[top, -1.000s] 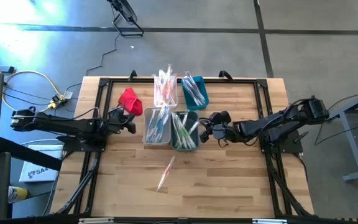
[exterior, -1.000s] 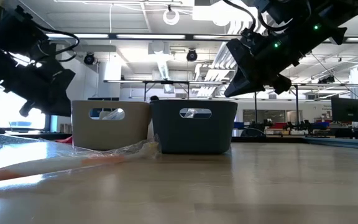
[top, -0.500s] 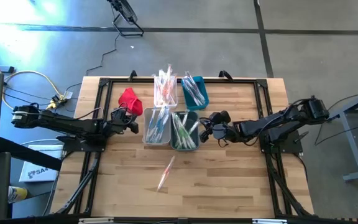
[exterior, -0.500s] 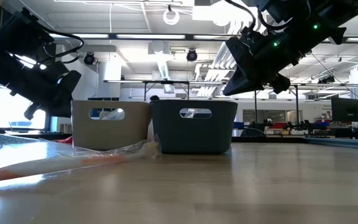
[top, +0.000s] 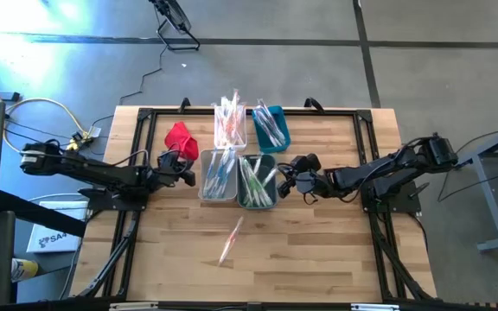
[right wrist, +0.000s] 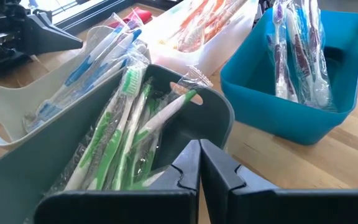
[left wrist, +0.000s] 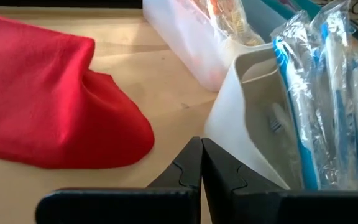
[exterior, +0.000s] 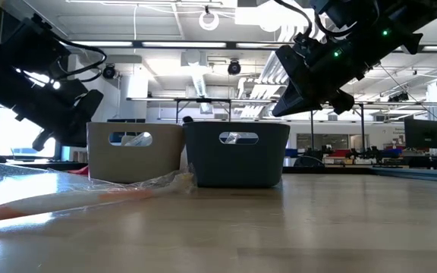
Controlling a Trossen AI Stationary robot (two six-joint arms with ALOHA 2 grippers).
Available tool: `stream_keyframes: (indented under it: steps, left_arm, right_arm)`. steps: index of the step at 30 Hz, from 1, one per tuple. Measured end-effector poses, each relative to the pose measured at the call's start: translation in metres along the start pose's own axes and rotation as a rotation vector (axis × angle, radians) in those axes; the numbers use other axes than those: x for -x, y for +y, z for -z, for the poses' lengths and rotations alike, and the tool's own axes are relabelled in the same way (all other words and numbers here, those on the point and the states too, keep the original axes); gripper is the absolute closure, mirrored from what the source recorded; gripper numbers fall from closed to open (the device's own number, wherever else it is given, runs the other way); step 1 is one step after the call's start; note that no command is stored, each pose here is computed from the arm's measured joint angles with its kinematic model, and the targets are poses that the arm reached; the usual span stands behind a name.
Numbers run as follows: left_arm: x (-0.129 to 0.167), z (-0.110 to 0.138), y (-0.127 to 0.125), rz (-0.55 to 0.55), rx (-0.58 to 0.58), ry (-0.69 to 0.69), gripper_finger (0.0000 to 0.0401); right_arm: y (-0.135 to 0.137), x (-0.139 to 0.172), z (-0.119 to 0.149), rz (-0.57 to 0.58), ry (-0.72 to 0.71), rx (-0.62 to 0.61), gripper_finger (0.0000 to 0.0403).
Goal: Pick & Place Toothbrushes
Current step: Adjust the bins
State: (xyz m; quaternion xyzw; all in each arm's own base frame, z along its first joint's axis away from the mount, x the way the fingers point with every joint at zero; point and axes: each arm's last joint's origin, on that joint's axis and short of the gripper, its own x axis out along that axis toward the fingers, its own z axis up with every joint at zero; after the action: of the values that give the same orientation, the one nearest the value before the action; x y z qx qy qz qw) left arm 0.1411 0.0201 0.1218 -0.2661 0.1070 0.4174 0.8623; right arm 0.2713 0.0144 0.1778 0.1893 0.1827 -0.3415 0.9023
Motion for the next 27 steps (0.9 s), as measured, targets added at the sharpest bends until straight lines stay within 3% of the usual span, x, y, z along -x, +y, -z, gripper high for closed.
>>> stream_keyframes:
  steps: [27]
  left_arm:
    - [-0.016,0.001,0.001,-0.023,0.028,0.003,0.0398]
  right_arm:
    - [0.000,0.000,0.000,-0.002,-0.004,-0.004,0.0401]
